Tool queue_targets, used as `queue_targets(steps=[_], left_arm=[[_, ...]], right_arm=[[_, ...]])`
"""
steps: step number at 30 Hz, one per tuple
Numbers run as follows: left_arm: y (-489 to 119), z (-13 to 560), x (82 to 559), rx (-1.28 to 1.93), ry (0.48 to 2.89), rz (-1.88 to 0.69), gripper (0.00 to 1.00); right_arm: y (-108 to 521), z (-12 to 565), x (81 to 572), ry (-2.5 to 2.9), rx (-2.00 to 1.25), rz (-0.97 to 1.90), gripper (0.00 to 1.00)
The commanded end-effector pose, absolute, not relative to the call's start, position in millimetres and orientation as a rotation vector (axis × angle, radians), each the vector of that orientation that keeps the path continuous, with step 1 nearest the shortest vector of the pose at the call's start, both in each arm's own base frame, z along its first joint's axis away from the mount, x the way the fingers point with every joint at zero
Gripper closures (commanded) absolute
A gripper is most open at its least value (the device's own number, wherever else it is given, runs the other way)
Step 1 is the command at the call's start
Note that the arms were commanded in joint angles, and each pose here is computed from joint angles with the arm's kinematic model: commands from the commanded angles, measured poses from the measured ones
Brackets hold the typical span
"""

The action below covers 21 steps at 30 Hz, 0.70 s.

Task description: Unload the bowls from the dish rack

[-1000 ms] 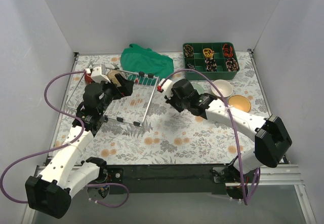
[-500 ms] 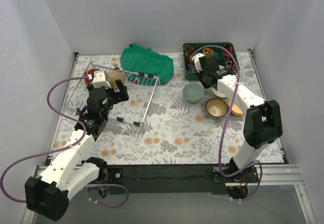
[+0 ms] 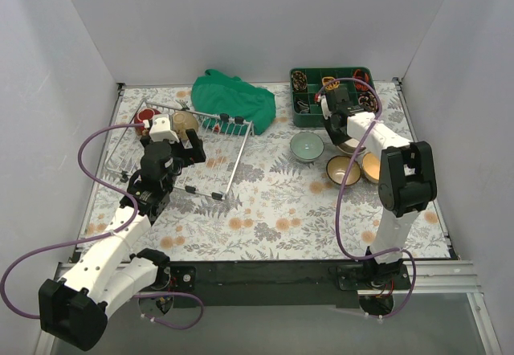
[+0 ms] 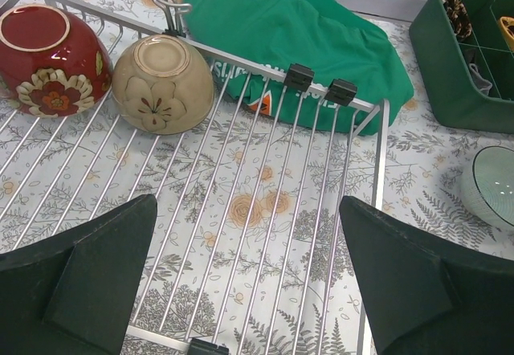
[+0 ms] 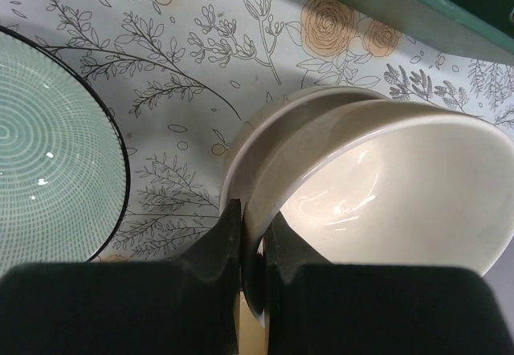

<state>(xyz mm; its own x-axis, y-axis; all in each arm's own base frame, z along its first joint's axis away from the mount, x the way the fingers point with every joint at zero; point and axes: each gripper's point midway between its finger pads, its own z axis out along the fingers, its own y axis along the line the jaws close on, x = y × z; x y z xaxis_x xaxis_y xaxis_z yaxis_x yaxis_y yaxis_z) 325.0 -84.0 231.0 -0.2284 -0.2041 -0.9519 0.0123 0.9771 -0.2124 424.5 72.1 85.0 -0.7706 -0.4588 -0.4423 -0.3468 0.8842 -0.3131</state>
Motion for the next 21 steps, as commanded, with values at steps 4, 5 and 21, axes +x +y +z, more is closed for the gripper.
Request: queue_targets(steps=[4, 5, 21], left_arm=[[-80.9, 236.2, 322.2, -0.135, 1.769, -0.182, 0.02], [-81.6, 236.5, 322.4, -0.135, 1.769, -0.185, 0.02], [-82.3, 234.1, 322.1, -0.125, 1.773, -0.184, 0.02]], right_arm=[[70.7, 93.7, 438.6, 2.508, -0.491, -0.264, 0.99], [68.7, 92.5, 438.4, 2.513, -0.483, -0.266, 0.97], [76.5, 121.6, 440.7, 2.47, -0.384, -0.188, 0.61]])
